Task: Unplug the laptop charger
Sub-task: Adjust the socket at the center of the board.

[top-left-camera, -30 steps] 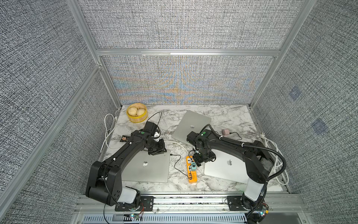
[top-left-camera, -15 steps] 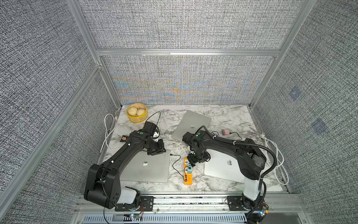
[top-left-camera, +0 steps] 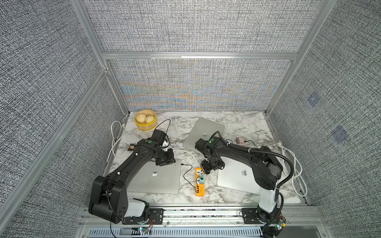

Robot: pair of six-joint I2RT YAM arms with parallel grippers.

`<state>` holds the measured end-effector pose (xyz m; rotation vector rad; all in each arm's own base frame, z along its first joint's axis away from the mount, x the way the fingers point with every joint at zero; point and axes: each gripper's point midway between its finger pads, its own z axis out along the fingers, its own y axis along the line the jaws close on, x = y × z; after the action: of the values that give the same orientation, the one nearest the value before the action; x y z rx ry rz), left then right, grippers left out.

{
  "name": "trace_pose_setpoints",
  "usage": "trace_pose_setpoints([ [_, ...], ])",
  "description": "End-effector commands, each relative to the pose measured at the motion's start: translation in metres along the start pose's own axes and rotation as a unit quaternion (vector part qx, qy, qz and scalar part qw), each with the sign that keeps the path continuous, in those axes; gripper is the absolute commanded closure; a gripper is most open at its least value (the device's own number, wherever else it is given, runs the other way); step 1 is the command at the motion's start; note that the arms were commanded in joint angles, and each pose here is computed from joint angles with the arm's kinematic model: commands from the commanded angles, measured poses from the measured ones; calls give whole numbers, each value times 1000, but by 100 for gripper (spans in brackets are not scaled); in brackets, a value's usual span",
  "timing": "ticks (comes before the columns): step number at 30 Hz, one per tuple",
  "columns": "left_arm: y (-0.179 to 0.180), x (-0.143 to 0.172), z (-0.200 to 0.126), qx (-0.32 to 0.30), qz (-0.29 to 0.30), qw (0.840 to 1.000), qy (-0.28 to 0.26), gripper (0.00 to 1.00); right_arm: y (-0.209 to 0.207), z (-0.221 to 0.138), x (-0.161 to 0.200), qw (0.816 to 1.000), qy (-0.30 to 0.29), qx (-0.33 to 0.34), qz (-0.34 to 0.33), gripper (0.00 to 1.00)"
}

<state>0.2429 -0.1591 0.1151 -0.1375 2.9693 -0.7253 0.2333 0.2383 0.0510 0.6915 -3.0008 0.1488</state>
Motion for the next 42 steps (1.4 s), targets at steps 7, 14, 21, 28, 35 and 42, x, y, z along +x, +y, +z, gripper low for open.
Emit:
trace_pose_setpoints([
  [7,2,0,-6,-11,-7,1000,-4,78,6,-1,8,999,11,-20,-46,25],
  [14,1,-3,-7,-13,-9,1000,-6,78,17,8,4,997,18,-29,-71,25],
  [21,2,-1,-10,-18,-9,1000,-6,78,11,8,-13,999,3,-6,-51,25],
  [28,3,0,-12,-20,-9,1000,-8,78,-10,11,-21,999,0,24,-28,25],
  [35,2,-2,-11,-18,-10,1000,-8,78,-9,14,-19,999,11,16,-39,25],
  [42,2,-2,-10,-19,-11,1000,-6,78,6,-13,-13,998,-14,-25,-50,25],
])
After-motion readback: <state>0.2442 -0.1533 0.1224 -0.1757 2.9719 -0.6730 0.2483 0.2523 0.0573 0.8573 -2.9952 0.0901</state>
